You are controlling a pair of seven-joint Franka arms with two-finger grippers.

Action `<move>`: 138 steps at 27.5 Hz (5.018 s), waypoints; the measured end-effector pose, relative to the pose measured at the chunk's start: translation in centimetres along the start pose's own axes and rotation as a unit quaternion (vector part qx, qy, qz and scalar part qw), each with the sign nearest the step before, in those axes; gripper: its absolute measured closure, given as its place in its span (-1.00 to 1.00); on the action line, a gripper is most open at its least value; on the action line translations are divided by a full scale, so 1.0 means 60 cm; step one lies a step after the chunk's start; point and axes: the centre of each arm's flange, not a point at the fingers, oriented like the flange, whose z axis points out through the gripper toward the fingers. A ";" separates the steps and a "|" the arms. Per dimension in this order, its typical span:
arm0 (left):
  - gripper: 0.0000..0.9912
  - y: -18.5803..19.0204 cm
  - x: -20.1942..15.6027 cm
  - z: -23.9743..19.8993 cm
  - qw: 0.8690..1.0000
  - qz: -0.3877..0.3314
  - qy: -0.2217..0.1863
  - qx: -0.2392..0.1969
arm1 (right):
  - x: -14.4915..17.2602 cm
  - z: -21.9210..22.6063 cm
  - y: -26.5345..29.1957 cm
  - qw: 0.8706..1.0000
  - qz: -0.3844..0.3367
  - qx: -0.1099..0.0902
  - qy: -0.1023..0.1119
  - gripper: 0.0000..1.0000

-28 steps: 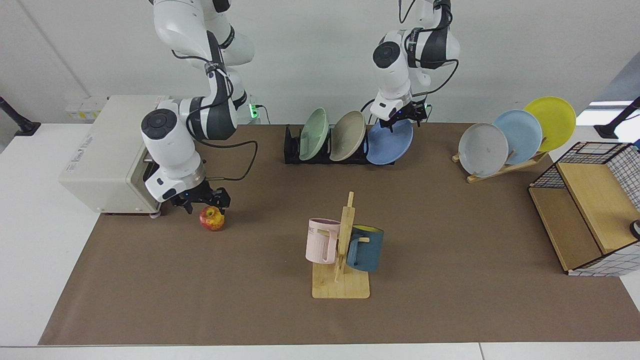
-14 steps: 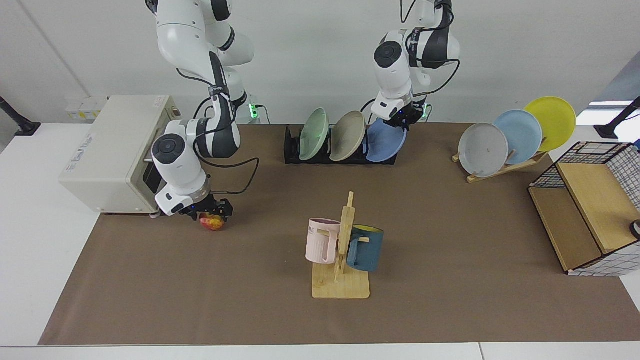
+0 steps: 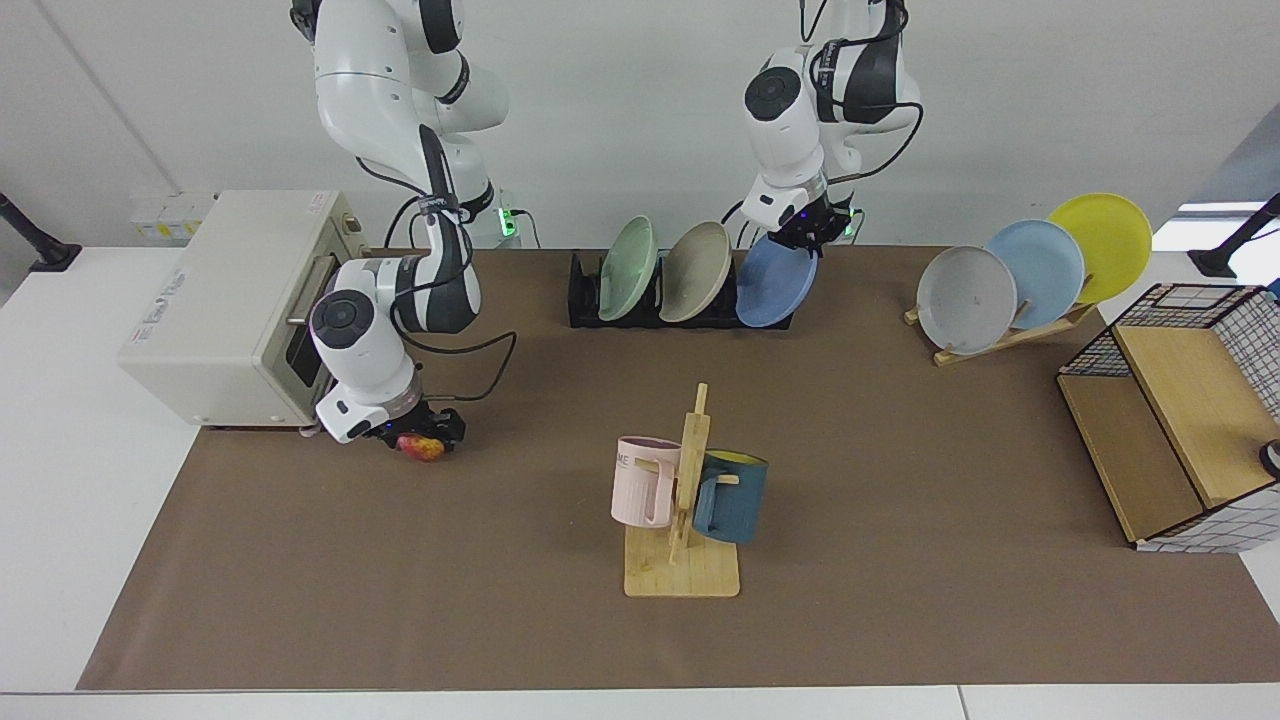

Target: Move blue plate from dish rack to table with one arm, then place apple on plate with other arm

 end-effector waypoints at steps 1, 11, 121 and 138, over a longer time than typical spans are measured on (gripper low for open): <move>0.86 -0.003 -0.001 -0.010 1.000 -0.001 -0.001 0.005 | 0.000 0.000 -0.002 1.000 -0.001 0.000 0.000 -0.72; 0.86 -0.082 0.041 -0.090 0.997 -0.065 0.018 -0.028 | 0.000 -0.007 -0.011 1.000 -0.005 0.000 -0.005 -0.50; -1.00 -0.365 0.218 -0.092 0.968 -0.083 0.054 -0.232 | -0.162 -0.025 -0.601 0.993 0.099 0.058 0.039 -0.50; -1.00 -0.366 0.218 -0.092 0.967 -0.084 0.054 -0.233 | -0.137 -0.157 -0.577 0.989 0.072 0.093 0.087 -1.00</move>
